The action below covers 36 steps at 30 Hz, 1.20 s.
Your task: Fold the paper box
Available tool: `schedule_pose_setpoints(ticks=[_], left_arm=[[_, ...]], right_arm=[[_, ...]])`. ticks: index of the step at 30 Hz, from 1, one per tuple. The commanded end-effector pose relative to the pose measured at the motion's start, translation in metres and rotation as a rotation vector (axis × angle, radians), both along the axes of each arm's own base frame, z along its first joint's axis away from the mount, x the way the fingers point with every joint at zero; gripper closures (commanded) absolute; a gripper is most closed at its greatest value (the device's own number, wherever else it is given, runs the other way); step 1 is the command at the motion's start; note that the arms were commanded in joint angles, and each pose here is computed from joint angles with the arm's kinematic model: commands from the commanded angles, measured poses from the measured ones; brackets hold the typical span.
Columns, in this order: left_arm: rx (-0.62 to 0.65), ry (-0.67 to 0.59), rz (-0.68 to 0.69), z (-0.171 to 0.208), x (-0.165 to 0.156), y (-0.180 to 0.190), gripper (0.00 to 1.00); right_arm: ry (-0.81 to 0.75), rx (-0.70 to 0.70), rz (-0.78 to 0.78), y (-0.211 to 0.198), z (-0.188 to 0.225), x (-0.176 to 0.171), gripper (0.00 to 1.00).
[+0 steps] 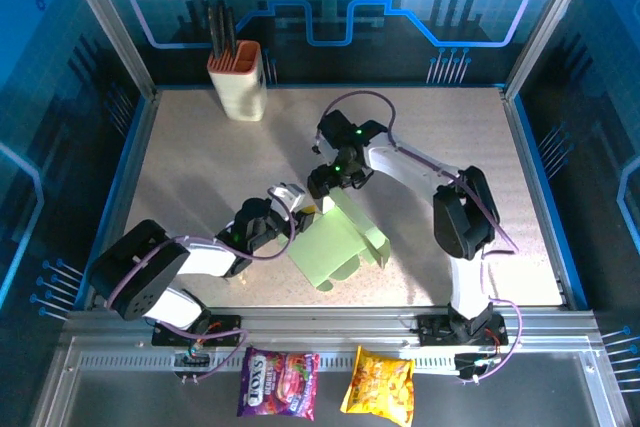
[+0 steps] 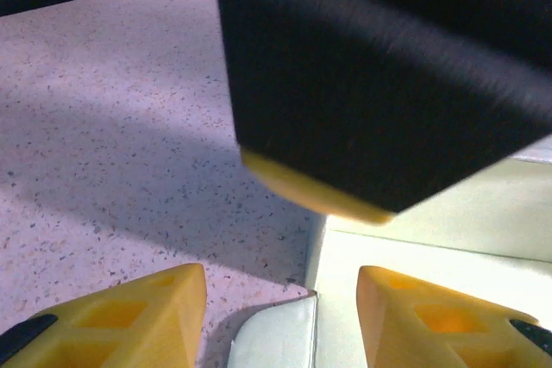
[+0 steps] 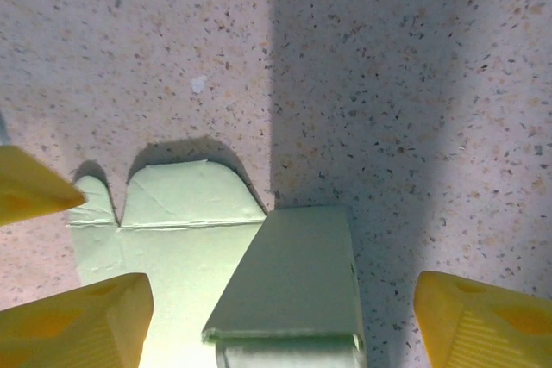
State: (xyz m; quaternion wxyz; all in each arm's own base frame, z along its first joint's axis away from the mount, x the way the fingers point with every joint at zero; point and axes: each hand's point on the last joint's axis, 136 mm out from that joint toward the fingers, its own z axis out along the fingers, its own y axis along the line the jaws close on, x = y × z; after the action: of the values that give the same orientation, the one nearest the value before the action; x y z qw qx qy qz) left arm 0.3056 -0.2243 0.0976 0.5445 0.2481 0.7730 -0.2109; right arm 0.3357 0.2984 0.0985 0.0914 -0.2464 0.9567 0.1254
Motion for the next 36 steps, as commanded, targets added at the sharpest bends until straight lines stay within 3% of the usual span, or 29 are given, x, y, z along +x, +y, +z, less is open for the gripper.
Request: schedule_pose_setpoints(ticks=[1,17,24,36], left_arm=[[-0.013,0.016,0.025,0.0,-0.002,0.007,0.5],[-0.017,0.021,0.022,0.0,-0.003,0.007,0.5],[-0.012,0.024,0.026,-0.001,-0.003,0.008,0.5],[-0.008,0.013,0.031,0.002,-0.002,0.008,0.49]], right_arm=[[0.017,-0.072,0.021,0.0,-0.009,-0.005,0.22],[0.025,-0.219,0.038,-0.001,-0.033,-0.011,0.44],[0.034,-0.239,0.053,0.0,-0.04,-0.014,0.47],[-0.036,-0.301,0.092,-0.001,-0.028,-0.009,0.66]])
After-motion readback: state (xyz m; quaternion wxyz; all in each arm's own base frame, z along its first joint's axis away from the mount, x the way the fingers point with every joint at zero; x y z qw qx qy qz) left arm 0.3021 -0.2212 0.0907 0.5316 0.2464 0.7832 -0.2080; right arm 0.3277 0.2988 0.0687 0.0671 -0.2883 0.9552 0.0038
